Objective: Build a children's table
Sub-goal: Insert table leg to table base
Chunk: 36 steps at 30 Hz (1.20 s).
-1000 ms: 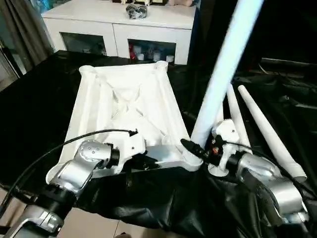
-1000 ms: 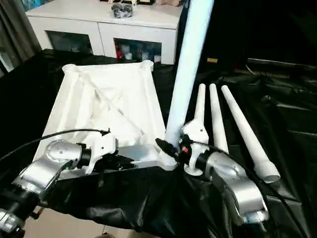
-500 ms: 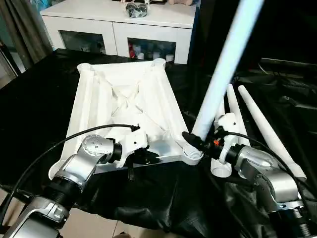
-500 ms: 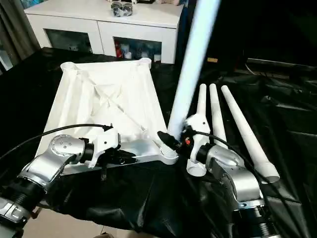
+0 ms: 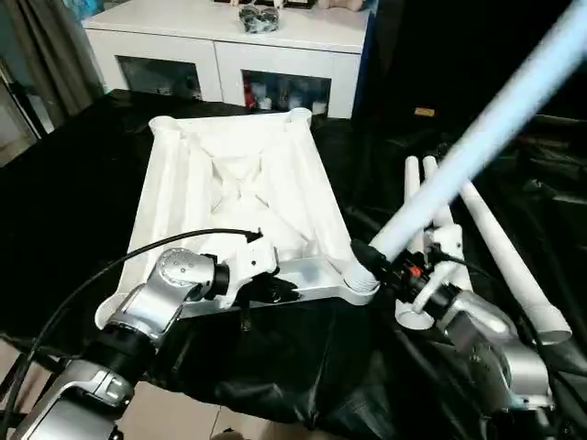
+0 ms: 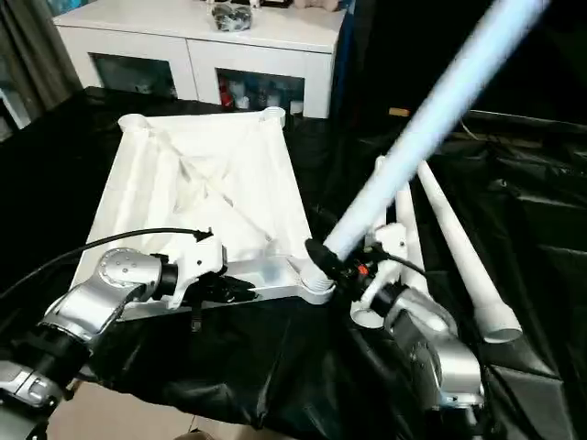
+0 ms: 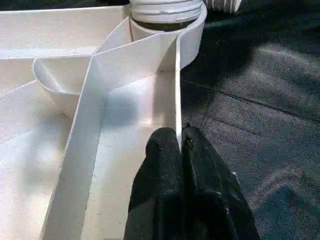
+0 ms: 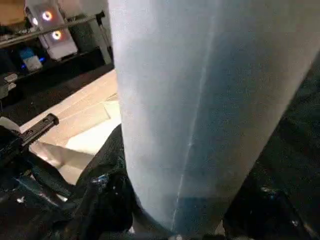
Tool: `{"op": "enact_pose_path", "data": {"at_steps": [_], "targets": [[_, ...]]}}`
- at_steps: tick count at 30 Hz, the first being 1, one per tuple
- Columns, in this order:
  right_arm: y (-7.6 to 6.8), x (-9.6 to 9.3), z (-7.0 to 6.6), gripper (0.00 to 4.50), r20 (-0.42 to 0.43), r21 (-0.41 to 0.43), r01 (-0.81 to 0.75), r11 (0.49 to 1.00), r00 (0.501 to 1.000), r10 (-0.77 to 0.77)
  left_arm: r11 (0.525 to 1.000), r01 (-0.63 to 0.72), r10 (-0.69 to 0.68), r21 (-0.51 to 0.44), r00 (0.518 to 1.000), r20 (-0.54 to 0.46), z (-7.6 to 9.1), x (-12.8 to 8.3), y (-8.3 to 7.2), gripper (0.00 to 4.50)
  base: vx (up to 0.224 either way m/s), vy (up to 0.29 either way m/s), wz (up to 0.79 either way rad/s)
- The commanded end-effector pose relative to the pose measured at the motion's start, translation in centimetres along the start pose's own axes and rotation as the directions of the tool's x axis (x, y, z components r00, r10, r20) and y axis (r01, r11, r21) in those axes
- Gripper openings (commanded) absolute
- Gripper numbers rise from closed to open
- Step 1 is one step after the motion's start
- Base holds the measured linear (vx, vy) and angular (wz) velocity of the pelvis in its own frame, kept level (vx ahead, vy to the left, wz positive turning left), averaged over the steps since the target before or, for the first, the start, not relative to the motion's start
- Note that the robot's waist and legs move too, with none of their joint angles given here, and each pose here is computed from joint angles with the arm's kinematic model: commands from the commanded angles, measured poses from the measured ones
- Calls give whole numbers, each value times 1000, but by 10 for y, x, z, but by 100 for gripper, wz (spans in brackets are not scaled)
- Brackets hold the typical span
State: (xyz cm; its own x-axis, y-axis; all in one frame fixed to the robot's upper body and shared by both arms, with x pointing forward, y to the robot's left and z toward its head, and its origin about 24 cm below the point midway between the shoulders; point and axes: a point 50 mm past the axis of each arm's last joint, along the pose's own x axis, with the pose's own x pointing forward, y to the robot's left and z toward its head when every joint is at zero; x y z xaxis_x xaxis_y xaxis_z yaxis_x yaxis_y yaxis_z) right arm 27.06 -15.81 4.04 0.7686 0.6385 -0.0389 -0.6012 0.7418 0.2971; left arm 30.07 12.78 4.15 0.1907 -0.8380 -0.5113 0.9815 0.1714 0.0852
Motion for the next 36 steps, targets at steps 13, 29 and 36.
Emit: {"op": "enact_pose_path", "data": {"at_steps": [13, 29, 36], "targets": [[9, 2, -25, 189, -257, -189, -82, 979, 966, 32, 997, -73, 72, 28, 997, 25, 8, -5, 12, 0, 0, 0, 0], [8, 21, -26, 189, -346, -198, -198, 960, 930, 120, 999, -10, 10, 43, 1000, 6, 6, -6, 3, 0, 0, 0, 0], [20, 20, -32, 189, -413, -134, -418, 898, 848, 333, 988, 112, -113, 105, 994, 6, 13, -14, -2, 0, 9, -1, 0]]}}
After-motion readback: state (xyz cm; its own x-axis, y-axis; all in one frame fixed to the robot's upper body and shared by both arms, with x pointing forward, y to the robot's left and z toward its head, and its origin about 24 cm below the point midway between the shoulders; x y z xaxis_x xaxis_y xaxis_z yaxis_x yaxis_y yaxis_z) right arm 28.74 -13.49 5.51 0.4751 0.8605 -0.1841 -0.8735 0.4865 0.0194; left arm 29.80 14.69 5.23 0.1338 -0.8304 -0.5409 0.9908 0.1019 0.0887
